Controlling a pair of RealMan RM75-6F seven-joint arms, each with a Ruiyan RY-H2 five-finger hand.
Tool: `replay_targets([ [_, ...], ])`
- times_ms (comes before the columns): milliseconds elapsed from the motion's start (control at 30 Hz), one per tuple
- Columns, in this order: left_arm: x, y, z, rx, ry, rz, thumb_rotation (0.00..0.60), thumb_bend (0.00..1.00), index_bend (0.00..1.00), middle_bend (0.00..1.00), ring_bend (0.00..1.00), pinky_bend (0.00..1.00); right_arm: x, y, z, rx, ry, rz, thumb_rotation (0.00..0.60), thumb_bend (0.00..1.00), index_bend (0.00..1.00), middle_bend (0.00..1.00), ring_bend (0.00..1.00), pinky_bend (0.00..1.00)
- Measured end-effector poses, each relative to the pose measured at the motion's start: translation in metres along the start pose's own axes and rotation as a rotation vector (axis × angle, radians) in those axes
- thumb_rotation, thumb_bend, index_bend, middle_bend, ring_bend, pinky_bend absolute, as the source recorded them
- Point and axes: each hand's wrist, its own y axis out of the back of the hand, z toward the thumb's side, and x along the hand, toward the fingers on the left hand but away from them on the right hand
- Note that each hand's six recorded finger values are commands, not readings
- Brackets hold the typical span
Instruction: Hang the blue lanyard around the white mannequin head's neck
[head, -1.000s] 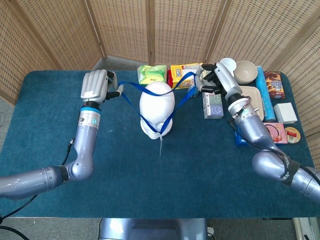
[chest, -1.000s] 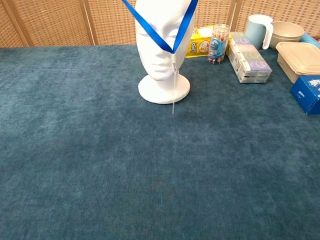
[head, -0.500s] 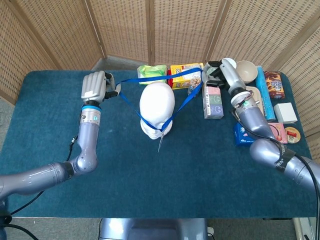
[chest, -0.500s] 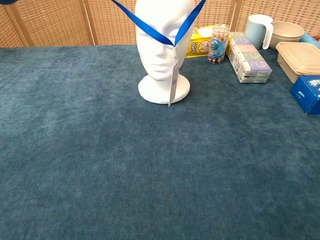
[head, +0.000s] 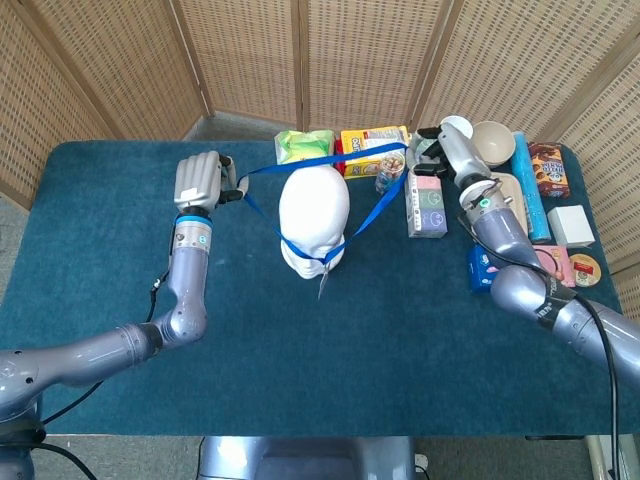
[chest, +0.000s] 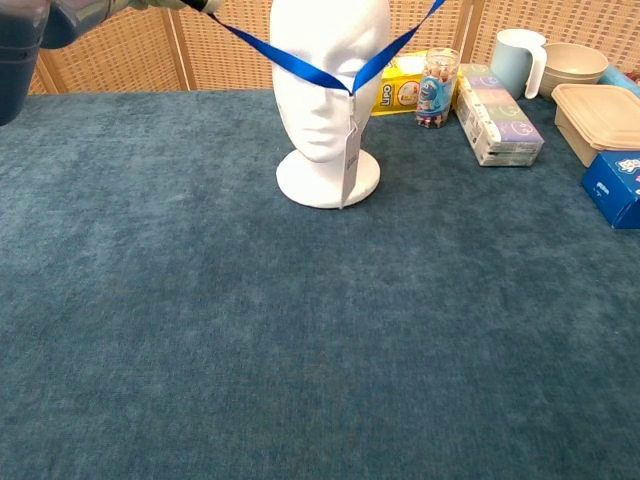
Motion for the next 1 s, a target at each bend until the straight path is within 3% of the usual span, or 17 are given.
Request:
replay_targets([
  [67,-0.001,-0.003,0.0,0.002,-0.005,-0.016,0.456,0.29,0.42,0.61,0.56,0.66,0.0,-0.001,0.0,0.01,0.001,0.006,0.599,0.58,0.56,0.82,0.96,0.99],
  [133,-0.003,-0.006,0.001,0.009,-0.01,-0.039,0.455,0.24,0.27,0.44,0.38,0.52,0.0,-0.003,-0.001,0.023,0.003,0.019,0.593,0.56,0.48,0.71,0.85,0.9],
  [267,-0.004,-0.006,0.0,0.025,-0.015,-0.06,0.447,0.17,0.19,0.27,0.18,0.35,0.0,-0.008,-0.002,0.035,0.001,0.059,0.5,0.51,0.37,0.47,0.54,0.64],
  [367,-0.005,-0.007,-0.001,0.034,-0.015,-0.067,0.444,0.16,0.16,0.25,0.14,0.31,0.001,-0.012,-0.003,0.042,0.0,0.101,0.468,0.48,0.33,0.38,0.42,0.5],
  [567,-0.006,-0.012,-0.005,0.069,-0.008,-0.096,0.441,0.14,0.11,0.22,0.11,0.28,0.001,-0.016,-0.006,0.056,-0.007,0.162,0.443,0.43,0.28,0.29,0.3,0.35],
  [833,-0.008,-0.013,-0.007,0.114,-0.014,-0.118,0.452,0.11,0.07,0.2,0.12,0.26,0.003,-0.01,-0.01,0.038,-0.006,0.155,0.448,0.42,0.27,0.27,0.26,0.32],
  [1000,-0.018,-0.002,-0.016,0.091,-0.038,-0.071,0.451,0.11,0.07,0.2,0.14,0.26,0.012,0.005,-0.016,0.007,0.02,0.075,0.447,0.42,0.31,0.3,0.27,0.32],
])
